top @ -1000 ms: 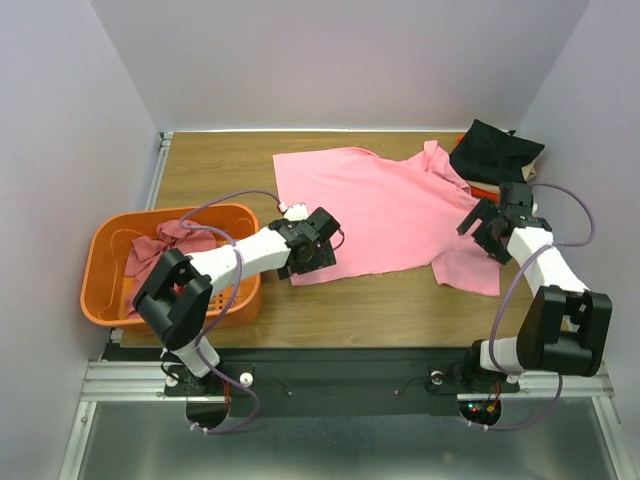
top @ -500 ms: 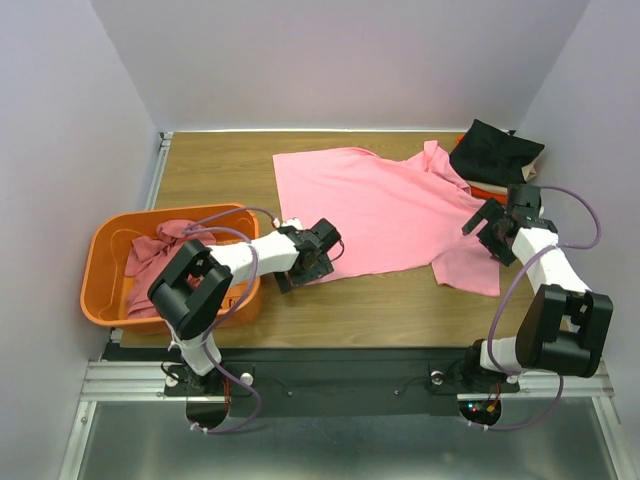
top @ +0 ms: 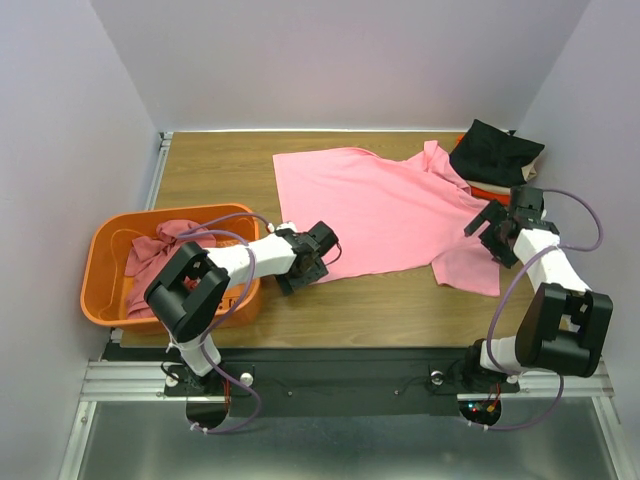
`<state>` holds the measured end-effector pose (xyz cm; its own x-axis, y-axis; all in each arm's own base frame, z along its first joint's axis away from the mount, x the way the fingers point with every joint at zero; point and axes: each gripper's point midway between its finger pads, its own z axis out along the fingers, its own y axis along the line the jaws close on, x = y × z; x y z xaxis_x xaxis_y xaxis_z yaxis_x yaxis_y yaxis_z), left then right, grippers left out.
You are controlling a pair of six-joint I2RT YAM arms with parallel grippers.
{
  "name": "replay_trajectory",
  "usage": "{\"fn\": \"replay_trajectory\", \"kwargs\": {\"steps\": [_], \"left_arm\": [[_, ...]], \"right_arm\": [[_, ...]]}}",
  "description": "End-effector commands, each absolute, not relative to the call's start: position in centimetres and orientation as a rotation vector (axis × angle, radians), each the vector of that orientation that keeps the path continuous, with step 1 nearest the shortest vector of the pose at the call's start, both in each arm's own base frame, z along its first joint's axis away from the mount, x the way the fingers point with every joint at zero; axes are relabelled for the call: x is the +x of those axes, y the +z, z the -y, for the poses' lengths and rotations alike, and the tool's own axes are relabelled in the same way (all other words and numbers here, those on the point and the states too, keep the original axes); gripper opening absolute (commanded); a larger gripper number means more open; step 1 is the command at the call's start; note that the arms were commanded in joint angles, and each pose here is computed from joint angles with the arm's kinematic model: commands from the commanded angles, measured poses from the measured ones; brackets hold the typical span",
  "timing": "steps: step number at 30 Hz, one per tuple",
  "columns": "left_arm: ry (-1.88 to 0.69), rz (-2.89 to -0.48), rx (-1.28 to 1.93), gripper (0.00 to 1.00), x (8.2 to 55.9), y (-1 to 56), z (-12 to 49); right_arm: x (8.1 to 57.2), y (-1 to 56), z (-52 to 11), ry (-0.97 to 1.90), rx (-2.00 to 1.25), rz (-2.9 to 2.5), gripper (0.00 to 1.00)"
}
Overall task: Fold and stack the t-shirts
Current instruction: Fold the tshirt
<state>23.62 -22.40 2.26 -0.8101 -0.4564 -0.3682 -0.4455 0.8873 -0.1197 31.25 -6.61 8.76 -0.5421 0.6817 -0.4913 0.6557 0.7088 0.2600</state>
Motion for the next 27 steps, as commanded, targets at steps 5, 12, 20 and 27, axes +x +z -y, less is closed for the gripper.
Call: {"fn": "replay_trajectory", "kwargs": {"steps": [5, 12, 20, 27], "left_arm": [[0.003, -2.663, -0.636, 0.63, 23.8, 1.2, 22.3], [-0.011, -2.648, -0.583, 0.43, 24.9, 1.4, 23.1], [-0.047, -2.639, -0.522, 0.06, 26.0, 1.7, 23.9], [-0.098, -2.612, -0.495, 0.00, 26.9, 3.3, 24.1]], "right_arm": [[31.3, 8.7, 7.4, 0.068, 1.058, -2.303, 1.00], [29.8, 7.5, 8.2, 0.087, 1.160, -2.292, 1.00], [27.5, 5.8, 8.7, 0.118, 1.284, -2.272, 1.00], [26.2, 5.4, 8.9, 0.084, 1.317, -2.263, 1.00]]}}
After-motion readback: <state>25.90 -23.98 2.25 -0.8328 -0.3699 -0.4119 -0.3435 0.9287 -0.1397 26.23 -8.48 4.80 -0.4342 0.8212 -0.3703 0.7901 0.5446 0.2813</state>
